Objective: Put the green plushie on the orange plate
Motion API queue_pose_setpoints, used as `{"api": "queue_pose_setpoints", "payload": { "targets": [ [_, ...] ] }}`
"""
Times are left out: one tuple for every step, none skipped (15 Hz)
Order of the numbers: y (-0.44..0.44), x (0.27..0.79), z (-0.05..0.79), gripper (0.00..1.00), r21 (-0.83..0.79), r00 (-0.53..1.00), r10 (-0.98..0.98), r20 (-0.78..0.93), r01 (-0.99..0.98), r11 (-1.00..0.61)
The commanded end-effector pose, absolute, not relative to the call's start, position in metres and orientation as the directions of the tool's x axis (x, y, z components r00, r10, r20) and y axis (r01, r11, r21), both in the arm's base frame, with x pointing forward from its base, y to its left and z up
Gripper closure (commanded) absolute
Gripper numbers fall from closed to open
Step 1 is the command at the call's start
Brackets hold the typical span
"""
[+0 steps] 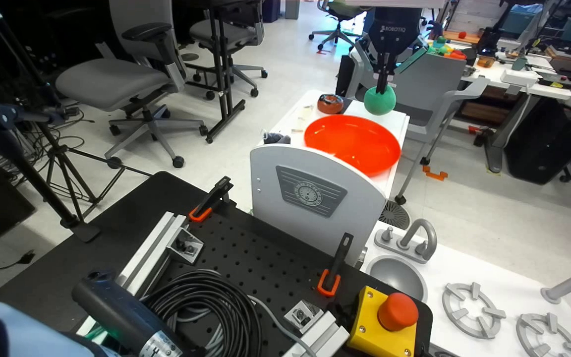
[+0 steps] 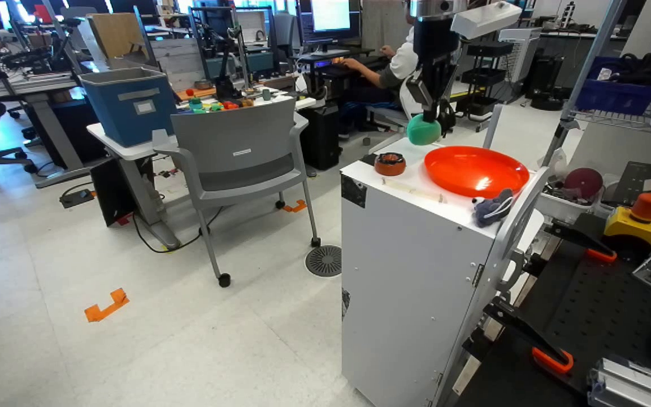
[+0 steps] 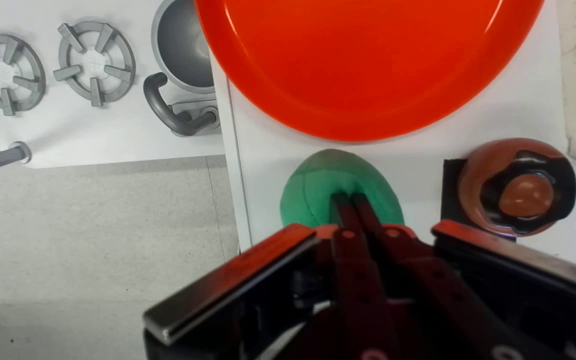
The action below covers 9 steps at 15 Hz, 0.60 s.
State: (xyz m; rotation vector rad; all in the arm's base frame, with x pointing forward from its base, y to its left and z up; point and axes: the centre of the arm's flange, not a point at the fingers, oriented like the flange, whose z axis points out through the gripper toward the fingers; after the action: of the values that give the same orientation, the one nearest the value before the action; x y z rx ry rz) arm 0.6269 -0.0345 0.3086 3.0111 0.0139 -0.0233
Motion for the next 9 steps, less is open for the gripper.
{"api": "queue_pose_setpoints", "payload": {
  "targets": [
    [-0.029, 0.594, 0.317, 0.99, 0.149, 0.998, 0.015, 0.062, 0.006, -0.989],
    [-0.028, 0.591, 0.318, 0.99, 0.151, 0.997, 0.015, 0.073, 0.004, -0.988],
    [-0.028, 0.587, 0.318, 0.99, 0.156, 0.996, 0.016, 0.083, 0.003, -0.988],
    [-0.027, 0.583, 0.318, 0.99, 0.159, 0.996, 0.015, 0.091, 0.001, -0.987],
    [-0.026, 0.580, 0.318, 0.99, 0.161, 0.995, 0.016, 0.097, 0.000, -0.987],
    [-0.025, 0.577, 0.319, 0.99, 0.164, 0.995, 0.016, 0.102, -0.001, -0.986],
    [-0.025, 0.575, 0.319, 0.99, 0.164, 0.994, 0.017, 0.106, -0.001, -0.986],
    [-0.024, 0.573, 0.320, 0.99, 0.166, 0.994, 0.018, 0.107, -0.001, -0.986],
    [-0.025, 0.571, 0.320, 0.99, 0.165, 0.994, 0.020, 0.109, 0.001, -0.986]
  ]
}}
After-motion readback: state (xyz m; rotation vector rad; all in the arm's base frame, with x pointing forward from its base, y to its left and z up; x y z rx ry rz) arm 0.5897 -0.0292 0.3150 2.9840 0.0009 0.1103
